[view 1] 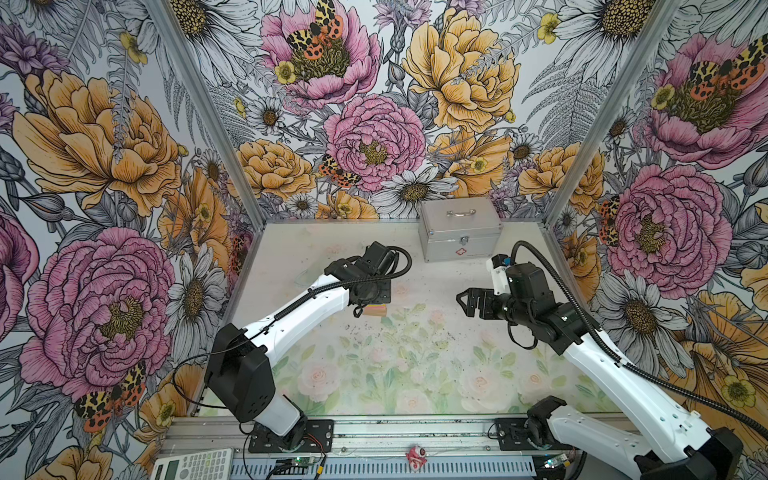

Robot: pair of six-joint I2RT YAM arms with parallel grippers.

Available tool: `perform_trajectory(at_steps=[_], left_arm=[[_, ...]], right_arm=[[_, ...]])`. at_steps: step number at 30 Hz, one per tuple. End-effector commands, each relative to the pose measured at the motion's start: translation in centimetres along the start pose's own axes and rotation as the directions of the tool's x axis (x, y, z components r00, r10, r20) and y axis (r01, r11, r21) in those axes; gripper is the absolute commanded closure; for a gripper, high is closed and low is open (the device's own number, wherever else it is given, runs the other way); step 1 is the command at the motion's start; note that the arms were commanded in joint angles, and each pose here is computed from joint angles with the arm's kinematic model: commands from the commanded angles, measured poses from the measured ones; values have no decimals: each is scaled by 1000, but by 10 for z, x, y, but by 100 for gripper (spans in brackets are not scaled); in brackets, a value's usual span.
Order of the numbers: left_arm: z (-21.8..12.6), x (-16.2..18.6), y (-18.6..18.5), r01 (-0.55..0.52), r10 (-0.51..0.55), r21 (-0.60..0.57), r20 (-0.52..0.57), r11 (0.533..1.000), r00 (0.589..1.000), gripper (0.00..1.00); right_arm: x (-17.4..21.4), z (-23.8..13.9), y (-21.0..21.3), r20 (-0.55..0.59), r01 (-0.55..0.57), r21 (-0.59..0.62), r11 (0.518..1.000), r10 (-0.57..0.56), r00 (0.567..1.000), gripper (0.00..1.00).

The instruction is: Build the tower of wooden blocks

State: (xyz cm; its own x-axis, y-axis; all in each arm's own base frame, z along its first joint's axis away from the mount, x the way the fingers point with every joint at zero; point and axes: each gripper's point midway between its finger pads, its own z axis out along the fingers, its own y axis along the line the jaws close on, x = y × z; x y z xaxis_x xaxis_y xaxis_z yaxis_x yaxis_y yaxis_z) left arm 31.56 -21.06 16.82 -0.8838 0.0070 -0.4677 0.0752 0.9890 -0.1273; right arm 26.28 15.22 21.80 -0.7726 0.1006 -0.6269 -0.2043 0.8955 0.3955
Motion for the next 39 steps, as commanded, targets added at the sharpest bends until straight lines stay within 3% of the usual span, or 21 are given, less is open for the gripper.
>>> perform_trajectory(at_steps=[1, 22, 29, 33, 35, 38, 39], left_arm=[[2, -5, -6, -17, 17, 23, 5, 1000, 1000, 87], [1, -10, -11, -26, 26, 42, 3, 999, 1000, 87], [-27, -7, -29, -61, 59, 89, 32, 994, 998, 76], [-67, -21, -37, -84, 69, 116, 128, 990, 989, 61], [-94, -32, -31, -74, 47, 123, 210, 990, 977, 44], [-135, -46, -6, -39, 2, 103, 338, 994, 941, 5], [-146, -49, 6, -26, -9, 89, 375, 996, 927, 1]], right_arm=[[-9, -4, 4, 25, 25, 1, 1000, -25, 999, 1], [-9, -3, 4, 23, 32, 3, 999, -32, 999, 0], [-12, -6, 6, 32, 37, -4, 999, -37, 999, 0], [-16, -11, 9, 47, 42, -9, 999, -41, 998, 0], [-19, -15, 9, 57, 48, -1, 999, -48, 997, 0], [-27, -23, 8, 81, 74, 23, 997, -76, 994, 0], [-30, -27, 6, 92, 86, 41, 995, -89, 992, 0]])
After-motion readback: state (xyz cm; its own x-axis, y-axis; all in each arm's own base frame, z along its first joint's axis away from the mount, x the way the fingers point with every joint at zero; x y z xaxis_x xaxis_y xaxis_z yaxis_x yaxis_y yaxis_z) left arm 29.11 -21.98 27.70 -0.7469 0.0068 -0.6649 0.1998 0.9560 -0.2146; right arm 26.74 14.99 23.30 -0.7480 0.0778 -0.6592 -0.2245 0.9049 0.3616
